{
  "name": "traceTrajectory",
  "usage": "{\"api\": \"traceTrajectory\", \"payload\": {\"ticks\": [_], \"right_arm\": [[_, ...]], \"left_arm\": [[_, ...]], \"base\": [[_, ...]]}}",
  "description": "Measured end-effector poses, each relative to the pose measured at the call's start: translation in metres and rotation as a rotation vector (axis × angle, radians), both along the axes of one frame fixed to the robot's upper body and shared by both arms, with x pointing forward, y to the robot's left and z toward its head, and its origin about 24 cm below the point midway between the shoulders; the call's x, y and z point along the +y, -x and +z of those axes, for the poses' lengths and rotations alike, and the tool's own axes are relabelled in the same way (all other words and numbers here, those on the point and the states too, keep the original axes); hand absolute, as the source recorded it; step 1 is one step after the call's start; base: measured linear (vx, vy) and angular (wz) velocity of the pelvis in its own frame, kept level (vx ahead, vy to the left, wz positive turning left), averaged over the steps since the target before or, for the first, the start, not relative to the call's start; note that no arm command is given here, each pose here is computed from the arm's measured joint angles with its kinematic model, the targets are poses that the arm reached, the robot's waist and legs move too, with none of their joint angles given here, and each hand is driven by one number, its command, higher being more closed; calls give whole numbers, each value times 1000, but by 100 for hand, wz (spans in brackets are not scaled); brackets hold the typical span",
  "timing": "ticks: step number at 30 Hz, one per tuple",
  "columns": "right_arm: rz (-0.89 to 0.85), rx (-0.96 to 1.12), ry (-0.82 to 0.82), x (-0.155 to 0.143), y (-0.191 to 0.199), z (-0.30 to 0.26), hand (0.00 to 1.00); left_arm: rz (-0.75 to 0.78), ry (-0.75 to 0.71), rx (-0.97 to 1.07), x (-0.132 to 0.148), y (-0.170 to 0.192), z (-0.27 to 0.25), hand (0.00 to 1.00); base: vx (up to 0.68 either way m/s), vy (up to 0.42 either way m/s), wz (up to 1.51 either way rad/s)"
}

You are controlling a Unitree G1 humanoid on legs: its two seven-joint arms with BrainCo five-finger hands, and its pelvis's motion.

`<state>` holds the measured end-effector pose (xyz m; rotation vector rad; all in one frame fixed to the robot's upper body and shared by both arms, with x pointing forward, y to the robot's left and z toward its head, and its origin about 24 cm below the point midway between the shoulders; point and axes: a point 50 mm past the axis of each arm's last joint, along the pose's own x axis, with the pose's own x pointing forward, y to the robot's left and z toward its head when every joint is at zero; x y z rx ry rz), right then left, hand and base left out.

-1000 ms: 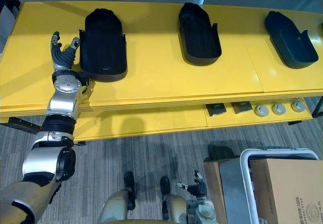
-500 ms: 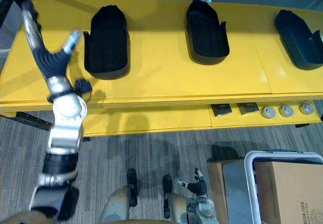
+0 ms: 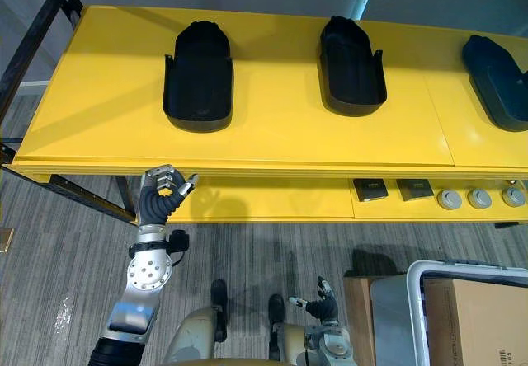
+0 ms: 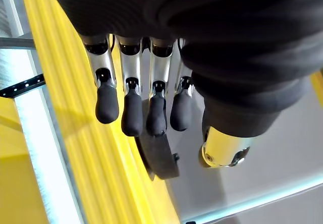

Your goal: Walk over and take plastic housings, then place them on the shelf

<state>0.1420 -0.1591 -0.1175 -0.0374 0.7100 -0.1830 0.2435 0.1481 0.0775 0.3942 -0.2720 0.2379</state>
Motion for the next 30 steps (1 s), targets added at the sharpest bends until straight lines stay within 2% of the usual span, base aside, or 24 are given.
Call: {"api": "traceTrajectory", "payload": {"ticks": [10,30], "right_arm": [[0,-1,0,0,0,0,0],[12,14,-5,3,0,-1,0]], "left_arm": [[-13,22,-43,-19,-18,10,100],[4,-63,-124,-21,-71,53,100]], "base": [[25,-6,-2],[25,-8,-4]]}}
